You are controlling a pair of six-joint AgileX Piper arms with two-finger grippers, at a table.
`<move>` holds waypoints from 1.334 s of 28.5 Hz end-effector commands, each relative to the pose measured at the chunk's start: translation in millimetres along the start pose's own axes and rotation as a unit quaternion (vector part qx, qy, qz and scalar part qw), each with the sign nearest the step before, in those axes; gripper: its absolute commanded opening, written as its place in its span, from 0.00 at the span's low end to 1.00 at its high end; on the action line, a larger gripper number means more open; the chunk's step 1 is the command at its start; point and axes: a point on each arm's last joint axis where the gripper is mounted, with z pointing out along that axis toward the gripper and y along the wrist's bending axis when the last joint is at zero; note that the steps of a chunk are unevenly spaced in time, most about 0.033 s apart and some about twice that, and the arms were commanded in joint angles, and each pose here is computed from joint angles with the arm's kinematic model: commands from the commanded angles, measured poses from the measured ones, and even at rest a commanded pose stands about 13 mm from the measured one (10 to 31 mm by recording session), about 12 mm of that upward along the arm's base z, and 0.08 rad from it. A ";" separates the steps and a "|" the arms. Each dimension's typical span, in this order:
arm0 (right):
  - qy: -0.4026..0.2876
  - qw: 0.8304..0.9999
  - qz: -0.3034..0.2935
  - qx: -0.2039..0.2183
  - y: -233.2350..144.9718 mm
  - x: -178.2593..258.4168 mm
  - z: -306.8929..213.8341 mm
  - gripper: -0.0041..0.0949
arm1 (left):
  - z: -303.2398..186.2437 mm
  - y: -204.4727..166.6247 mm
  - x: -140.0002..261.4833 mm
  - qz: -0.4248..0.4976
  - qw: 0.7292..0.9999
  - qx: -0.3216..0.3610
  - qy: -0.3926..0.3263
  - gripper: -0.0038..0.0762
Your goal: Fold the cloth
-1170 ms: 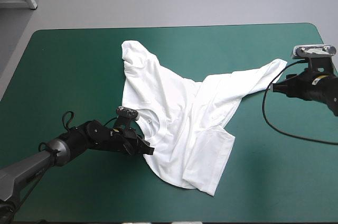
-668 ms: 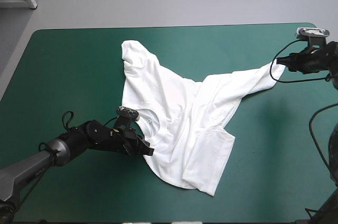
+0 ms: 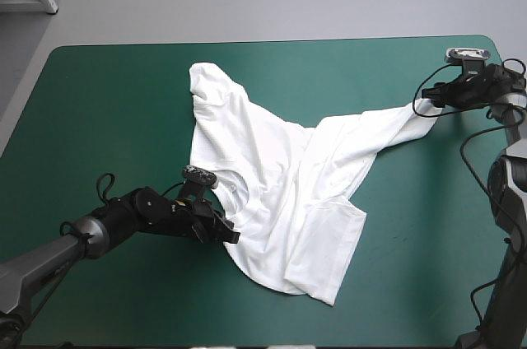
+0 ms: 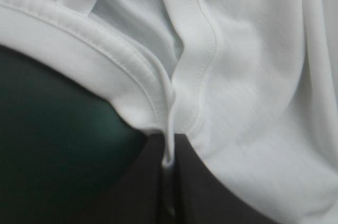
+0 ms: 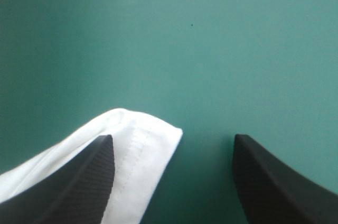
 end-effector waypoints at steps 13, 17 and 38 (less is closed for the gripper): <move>-0.004 0.998 -0.059 -0.025 26.1 -15.1 -9.0 0.36 | 5.6 0.5 5.6 0.012 1.000 -0.003 0.017 0.07; -0.005 0.997 -0.069 -0.034 36.5 -15.8 -8.1 0.16 | 5.6 0.6 5.5 0.012 1.000 -0.004 0.016 0.07; -0.164 0.982 -0.087 -0.032 62.1 -67.2 -236.7 0.03 | -177.4 -18.1 -48.9 0.064 0.954 -0.113 -0.271 0.07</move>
